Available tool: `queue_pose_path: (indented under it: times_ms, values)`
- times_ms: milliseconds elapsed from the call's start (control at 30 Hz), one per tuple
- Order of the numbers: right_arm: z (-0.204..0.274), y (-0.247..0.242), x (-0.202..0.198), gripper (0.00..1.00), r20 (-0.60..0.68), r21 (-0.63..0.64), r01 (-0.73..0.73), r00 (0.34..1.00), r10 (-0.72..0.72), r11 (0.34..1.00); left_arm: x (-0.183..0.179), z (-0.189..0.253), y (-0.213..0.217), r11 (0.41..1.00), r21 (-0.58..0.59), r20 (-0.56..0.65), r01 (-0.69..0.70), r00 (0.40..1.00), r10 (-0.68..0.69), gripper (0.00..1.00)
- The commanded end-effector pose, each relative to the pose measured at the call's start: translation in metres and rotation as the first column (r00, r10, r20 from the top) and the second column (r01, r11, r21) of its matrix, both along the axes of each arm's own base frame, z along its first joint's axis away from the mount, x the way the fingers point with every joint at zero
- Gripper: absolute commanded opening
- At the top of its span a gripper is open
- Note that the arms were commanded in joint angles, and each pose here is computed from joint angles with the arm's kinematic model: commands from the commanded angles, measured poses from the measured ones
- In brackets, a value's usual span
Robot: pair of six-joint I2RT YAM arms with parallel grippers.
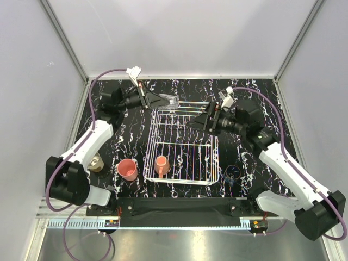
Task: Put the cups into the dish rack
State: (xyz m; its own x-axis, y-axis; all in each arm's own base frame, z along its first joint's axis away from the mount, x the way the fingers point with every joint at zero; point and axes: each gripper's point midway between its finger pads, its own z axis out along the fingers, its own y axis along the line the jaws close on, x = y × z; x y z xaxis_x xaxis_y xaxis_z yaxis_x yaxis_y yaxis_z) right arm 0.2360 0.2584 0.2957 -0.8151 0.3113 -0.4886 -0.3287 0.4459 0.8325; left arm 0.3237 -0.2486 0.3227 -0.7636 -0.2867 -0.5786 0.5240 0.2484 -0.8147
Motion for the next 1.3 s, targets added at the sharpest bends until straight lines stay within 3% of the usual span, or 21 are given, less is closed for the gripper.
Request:
queue_pose_path:
  times_ms: [0,33,67,133,167,333,733,1100,1200,1267]
  values:
    - [0.04,0.025,0.02,0.96,0.172,0.12,0.004,0.985,-0.024,0.993,-0.052,0.066,-0.009,0.959,-0.153,0.241,0.236,0.951,-0.196,0.0]
    - [0.04,0.03,0.02,0.96,0.193,0.115,-0.009,0.981,-0.013,0.993,-0.059,0.067,-0.011,0.946,-0.187,0.196,0.263,0.954,-0.227,0.0]
    - [0.041,0.033,0.02,0.96,0.208,0.116,-0.017,0.978,-0.007,0.993,-0.063,0.074,-0.011,0.935,-0.204,0.253,0.29,0.938,-0.236,0.0]
    - [0.044,0.038,0.022,0.96,0.241,0.123,-0.019,0.97,-0.011,0.992,-0.071,0.079,-0.012,0.909,-0.258,0.211,0.327,0.937,-0.278,0.0]
    - [0.044,0.039,0.023,0.96,0.252,0.124,-0.019,0.968,-0.013,0.992,-0.079,0.086,-0.01,0.892,-0.269,0.288,0.363,0.914,-0.285,0.0]
    - [0.063,0.036,0.022,0.93,0.341,0.132,-0.027,0.94,-0.02,0.991,-0.081,0.085,-0.011,0.848,-0.339,0.243,0.407,0.909,-0.339,0.0]
    - [0.103,0.04,0.024,0.85,0.466,0.083,-0.075,0.884,0.028,0.994,-0.09,0.077,-0.028,0.85,-0.281,0.231,0.444,0.892,-0.39,0.0]
    - [0.101,0.05,0.014,0.68,0.47,0.105,-0.171,0.877,0.103,0.98,-0.089,0.073,-0.03,0.85,-0.278,0.221,0.448,0.891,-0.397,0.0]
    - [0.102,0.05,0.014,0.59,0.472,0.111,-0.169,0.876,0.098,0.979,-0.09,0.073,-0.03,0.849,-0.276,0.224,0.451,0.889,-0.4,0.0]
    - [0.104,0.049,0.014,0.45,0.475,0.115,-0.16,0.875,0.087,0.98,-0.09,0.073,-0.031,0.847,-0.276,0.223,0.453,0.888,-0.402,0.0]
